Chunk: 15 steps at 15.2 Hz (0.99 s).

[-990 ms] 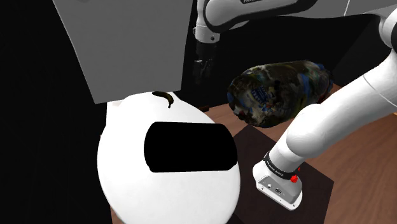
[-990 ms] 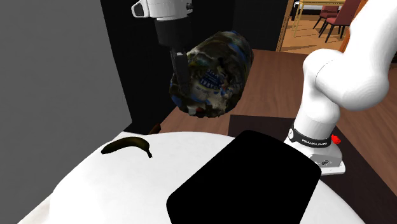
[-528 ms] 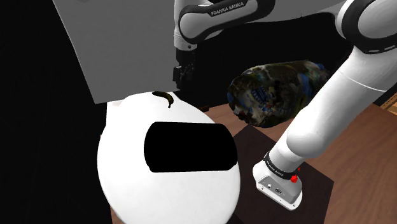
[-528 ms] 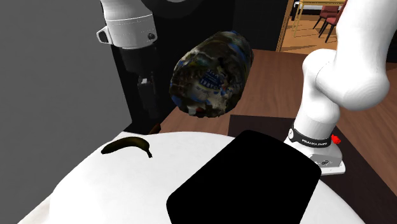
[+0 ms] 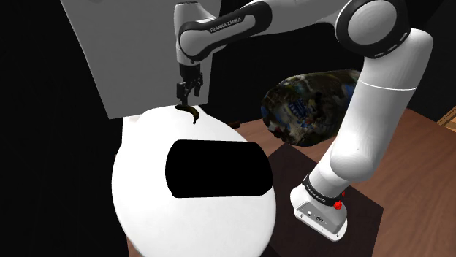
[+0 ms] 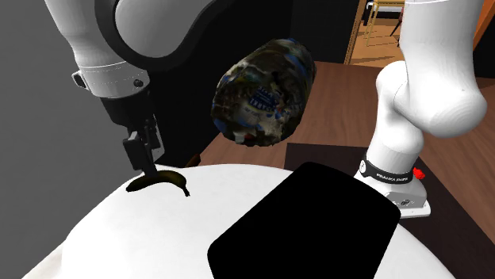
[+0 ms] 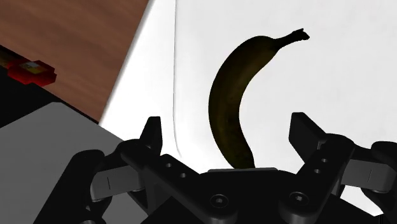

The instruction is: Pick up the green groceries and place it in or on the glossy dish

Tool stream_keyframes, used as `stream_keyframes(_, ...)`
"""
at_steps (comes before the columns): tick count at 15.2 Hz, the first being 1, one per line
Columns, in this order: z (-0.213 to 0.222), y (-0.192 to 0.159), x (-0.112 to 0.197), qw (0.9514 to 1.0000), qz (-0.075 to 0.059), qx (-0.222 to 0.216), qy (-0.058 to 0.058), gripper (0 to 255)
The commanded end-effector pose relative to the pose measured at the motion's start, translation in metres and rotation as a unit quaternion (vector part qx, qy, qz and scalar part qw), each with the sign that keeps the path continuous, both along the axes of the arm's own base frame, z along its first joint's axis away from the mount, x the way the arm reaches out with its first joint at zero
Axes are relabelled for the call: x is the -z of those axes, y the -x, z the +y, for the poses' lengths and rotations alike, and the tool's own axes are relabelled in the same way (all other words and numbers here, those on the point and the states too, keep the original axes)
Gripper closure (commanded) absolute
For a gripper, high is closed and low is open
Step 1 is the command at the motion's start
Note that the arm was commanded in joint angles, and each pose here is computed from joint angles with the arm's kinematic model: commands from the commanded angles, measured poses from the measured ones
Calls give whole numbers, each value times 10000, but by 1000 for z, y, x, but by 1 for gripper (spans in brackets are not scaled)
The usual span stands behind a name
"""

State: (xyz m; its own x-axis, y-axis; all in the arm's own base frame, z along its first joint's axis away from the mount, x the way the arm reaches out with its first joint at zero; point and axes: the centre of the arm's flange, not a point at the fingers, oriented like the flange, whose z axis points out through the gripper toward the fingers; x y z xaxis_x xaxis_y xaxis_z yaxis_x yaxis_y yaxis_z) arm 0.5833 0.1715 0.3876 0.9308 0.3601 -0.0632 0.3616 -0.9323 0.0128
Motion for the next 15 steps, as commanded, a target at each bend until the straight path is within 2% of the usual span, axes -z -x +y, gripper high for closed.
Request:
stream_keyframes(1,4,-3,10,10000,-9,-12,0,0)
stream_keyframes(7,3,-2,39,10000,-9,-12,0,0)
stream_keyframes(15,3,-2,39,10000,-9,-12,0,0)
